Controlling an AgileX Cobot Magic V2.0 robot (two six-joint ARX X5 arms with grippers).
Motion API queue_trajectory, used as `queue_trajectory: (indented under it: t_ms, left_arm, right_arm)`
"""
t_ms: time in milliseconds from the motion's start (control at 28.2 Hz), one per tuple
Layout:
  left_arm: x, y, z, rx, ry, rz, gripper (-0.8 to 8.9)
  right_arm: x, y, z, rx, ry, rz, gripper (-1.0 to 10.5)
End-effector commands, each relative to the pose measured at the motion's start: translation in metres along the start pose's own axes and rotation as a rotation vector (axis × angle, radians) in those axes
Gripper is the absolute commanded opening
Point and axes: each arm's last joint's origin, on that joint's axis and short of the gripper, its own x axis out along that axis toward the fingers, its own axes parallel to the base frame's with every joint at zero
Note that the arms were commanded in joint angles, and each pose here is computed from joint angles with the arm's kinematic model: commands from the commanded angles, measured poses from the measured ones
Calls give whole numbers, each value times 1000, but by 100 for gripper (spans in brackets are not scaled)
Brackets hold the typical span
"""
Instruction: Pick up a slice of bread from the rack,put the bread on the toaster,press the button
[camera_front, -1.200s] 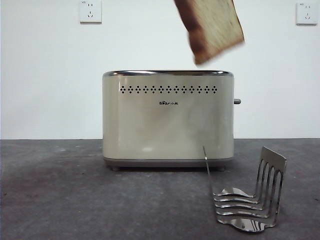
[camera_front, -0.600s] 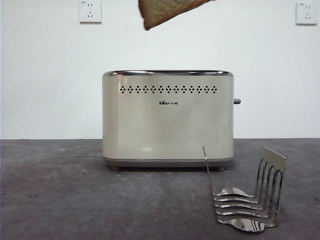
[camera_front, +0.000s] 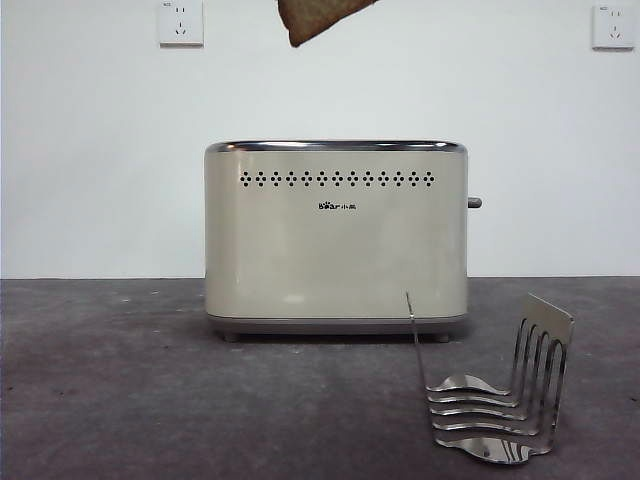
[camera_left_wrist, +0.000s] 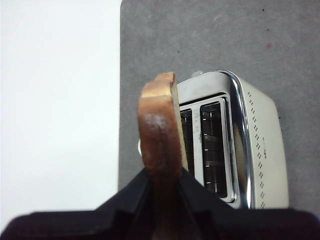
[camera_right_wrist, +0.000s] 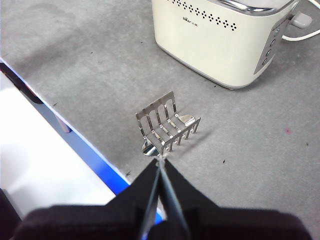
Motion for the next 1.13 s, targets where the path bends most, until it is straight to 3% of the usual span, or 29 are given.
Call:
queue_trajectory:
  t_ms: [35,567,850,1133]
  left_arm:
    - [11,3,-4,-54,-23,-30,-9]
    - [75,-4,-20,-74,76,-190,-9]
    - [92,-4,-25,-79,100,-207,-9]
    - [100,-6,-30,-58,134,-228,-9]
  right_arm:
    - [-1,1,1,7,-8,3,-2]
    - [-1,0,3,4,-30,4,-2]
    - [-2,-2,13,-9,-135,2,-2]
    - [-3,-2,15,-9,-153,3,-2]
